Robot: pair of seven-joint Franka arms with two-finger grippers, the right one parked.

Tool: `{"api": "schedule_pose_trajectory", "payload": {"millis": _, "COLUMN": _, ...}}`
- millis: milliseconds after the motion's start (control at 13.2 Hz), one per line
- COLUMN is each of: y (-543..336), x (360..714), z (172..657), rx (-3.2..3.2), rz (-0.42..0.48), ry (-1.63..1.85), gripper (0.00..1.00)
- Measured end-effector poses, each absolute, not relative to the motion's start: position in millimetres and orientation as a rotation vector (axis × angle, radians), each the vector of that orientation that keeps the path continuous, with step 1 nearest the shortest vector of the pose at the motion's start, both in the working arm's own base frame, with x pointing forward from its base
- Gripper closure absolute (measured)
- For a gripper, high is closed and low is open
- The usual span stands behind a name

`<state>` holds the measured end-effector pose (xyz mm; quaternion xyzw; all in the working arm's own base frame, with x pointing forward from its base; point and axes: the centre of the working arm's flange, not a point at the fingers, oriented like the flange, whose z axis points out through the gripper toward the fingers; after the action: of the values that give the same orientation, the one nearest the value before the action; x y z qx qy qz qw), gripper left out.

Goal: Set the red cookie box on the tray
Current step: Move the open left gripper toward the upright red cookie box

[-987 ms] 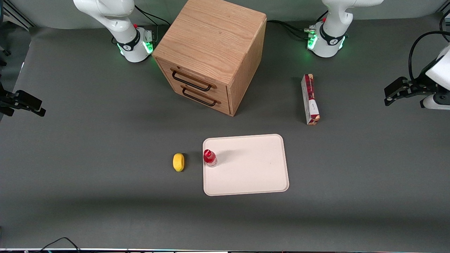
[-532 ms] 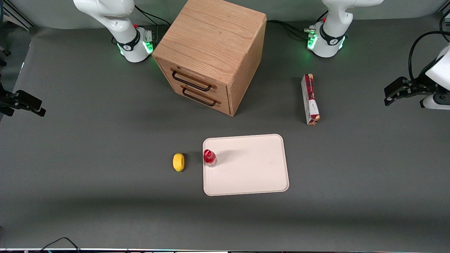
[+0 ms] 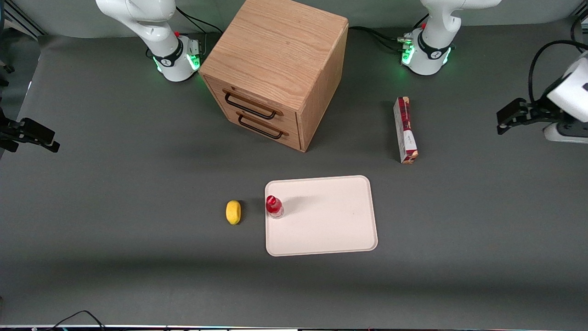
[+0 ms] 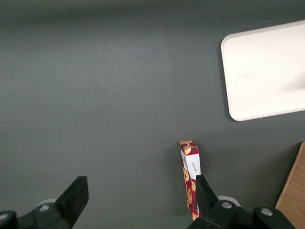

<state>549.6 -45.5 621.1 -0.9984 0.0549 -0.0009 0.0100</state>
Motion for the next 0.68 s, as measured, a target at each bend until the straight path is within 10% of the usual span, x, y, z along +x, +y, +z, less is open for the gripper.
{"api": "schedule_pose_trajectory", "payload": {"millis": 684, "y": -95, "x": 494, "z": 475, "rx": -3.152, "rz": 0.140, "ry": 0.187, "gripper": 0.00}}
